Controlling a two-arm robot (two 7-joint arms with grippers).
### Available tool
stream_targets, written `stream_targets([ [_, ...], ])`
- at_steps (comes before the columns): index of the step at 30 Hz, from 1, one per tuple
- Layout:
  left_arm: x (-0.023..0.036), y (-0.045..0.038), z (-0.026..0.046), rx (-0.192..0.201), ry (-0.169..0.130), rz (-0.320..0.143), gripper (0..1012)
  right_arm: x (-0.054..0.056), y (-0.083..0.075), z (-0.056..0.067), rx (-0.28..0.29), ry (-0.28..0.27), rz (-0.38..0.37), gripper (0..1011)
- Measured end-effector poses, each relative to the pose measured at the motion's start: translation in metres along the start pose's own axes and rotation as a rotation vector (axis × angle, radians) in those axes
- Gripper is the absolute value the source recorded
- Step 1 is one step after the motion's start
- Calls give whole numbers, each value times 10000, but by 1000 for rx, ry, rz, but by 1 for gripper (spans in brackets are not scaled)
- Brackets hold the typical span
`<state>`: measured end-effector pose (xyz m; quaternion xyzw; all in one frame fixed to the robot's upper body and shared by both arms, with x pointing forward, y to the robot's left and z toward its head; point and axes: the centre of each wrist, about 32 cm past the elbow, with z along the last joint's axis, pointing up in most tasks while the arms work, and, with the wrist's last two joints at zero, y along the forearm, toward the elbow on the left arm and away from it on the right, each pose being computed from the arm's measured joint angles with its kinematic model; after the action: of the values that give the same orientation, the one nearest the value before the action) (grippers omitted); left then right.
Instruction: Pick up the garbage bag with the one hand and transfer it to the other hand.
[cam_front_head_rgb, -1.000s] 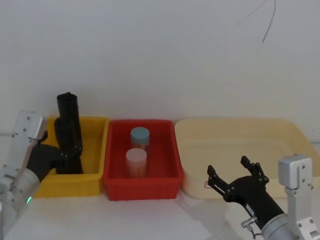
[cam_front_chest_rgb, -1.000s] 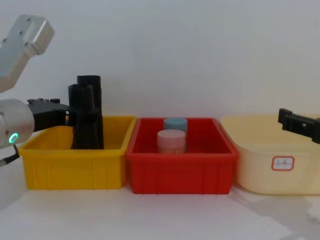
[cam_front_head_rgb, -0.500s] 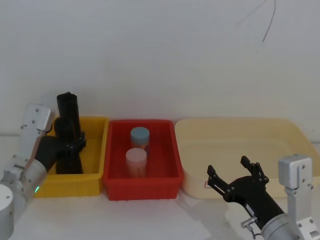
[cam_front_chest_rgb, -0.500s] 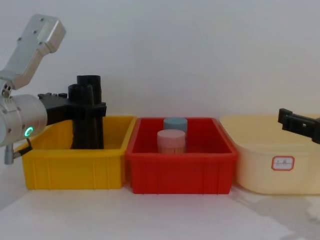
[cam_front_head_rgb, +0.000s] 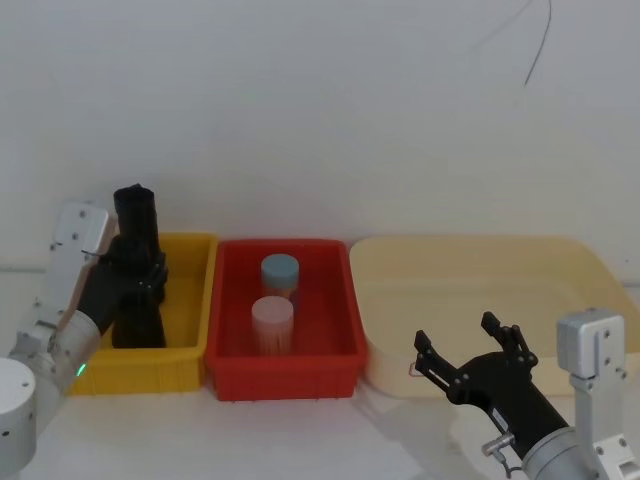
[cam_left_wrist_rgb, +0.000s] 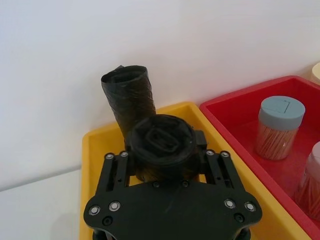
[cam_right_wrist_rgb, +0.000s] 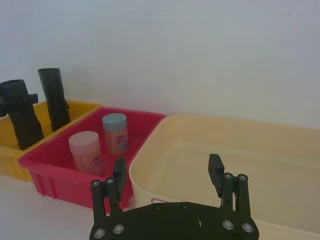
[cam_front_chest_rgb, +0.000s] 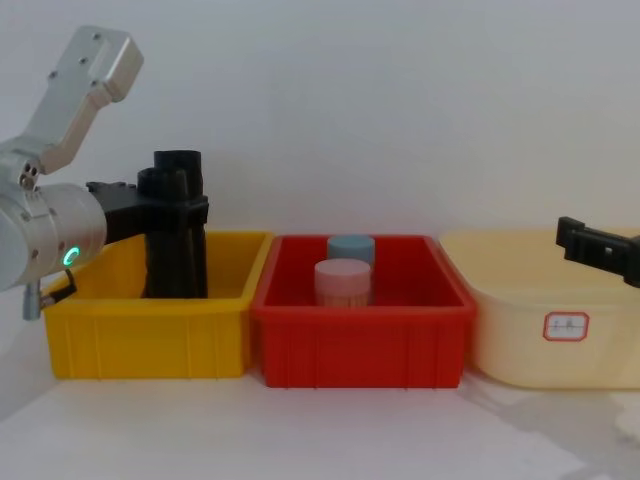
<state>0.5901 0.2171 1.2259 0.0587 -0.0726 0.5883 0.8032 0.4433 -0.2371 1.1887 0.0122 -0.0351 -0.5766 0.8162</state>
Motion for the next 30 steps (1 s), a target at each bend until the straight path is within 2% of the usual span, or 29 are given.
stream_targets([
  [1, -1, -6, 1, -1, 0, 0, 629, 0, 0, 0, 0, 0, 0, 1000],
  [5, -3, -15, 3, -1, -1, 0, 535, 0, 0, 0, 0, 0, 0, 1000],
  [13, 1, -12, 12, -4, -4, -7, 473, 10, -4, 4, -1, -4, 10, 1000],
  [17, 22, 10, 50, -17, -10, -23, 442, 38, -9, 28, -5, -12, 41, 1000],
  [23, 95, 51, 200, -53, -3, -65, 404, 89, -16, 102, -10, -29, 95, 1000],
  [26, 155, 70, 330, -83, 13, -97, 393, 121, -20, 156, -14, -41, 133, 1000],
  [27, 155, 70, 330, -83, 13, -97, 390, 133, -22, 179, -17, -45, 151, 1000],
  [30, 212, 84, 464, -115, 28, -141, 371, 157, -25, 226, -19, -54, 181, 1000],
])
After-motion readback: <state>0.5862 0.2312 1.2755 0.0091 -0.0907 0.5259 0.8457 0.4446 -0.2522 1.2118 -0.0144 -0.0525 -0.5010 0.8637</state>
